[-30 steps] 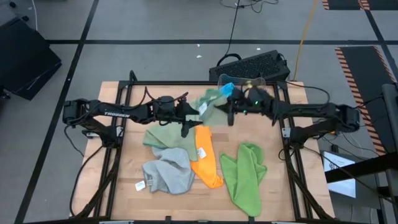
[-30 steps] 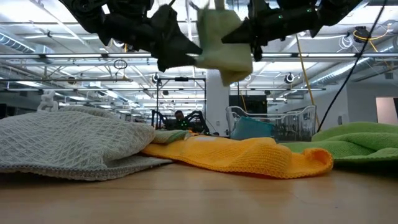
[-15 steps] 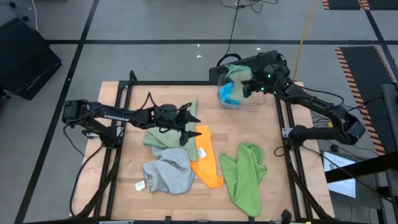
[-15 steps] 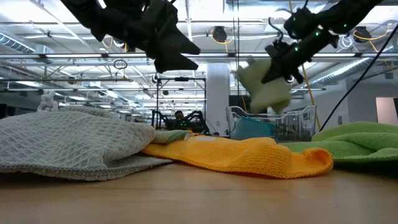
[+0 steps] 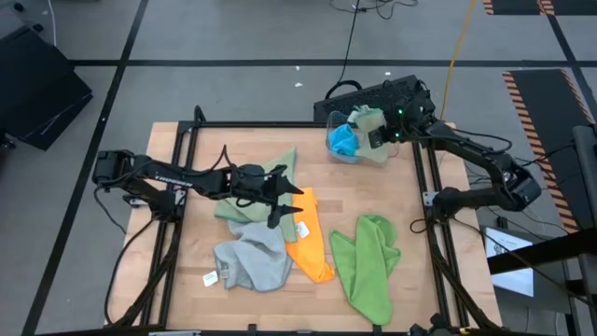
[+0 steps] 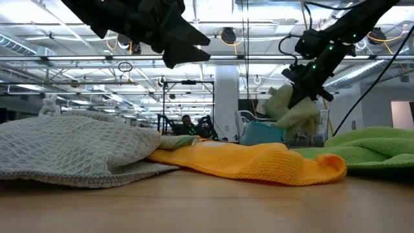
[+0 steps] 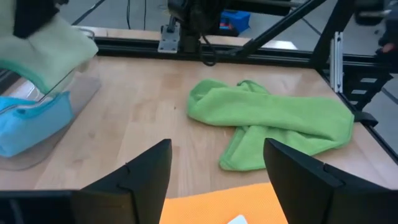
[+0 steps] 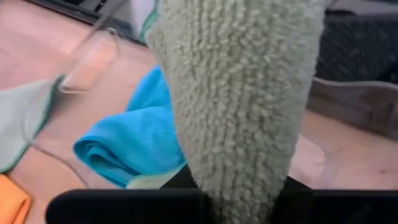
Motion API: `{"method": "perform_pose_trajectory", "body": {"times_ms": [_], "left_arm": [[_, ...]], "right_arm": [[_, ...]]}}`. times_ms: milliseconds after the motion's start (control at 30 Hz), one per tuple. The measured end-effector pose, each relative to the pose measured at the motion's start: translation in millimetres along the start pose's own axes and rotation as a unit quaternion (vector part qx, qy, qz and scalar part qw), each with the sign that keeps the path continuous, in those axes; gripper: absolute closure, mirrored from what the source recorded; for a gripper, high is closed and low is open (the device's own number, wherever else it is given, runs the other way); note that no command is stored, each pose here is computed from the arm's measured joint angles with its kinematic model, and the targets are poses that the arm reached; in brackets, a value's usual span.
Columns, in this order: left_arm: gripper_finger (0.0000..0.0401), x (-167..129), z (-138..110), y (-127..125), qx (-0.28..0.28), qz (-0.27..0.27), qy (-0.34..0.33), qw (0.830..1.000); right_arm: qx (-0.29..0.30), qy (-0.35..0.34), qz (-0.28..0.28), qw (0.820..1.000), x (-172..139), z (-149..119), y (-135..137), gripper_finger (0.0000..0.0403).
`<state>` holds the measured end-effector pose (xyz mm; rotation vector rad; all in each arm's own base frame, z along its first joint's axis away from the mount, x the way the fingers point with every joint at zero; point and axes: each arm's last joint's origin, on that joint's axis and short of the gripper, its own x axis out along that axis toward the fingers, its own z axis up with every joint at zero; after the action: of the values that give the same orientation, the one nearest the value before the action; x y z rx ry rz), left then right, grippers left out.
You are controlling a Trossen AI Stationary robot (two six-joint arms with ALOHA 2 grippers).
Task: Fold microfiber towels
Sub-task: Put the right light green microfiber towel into the transparent bin
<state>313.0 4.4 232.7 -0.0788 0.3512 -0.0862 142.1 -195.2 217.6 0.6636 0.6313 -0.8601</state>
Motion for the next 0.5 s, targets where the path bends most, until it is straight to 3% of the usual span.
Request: {"method": "perform_pose_trajectory", "body": {"times_ms": [500], "left_arm": [[0.0144, 0, 4, -2, 0.024, -0.011, -0.023, 0.999]], "right_arm": [[0.014, 0.069, -0.044, 0.997, 43, -10, -15, 0.0381]]}}
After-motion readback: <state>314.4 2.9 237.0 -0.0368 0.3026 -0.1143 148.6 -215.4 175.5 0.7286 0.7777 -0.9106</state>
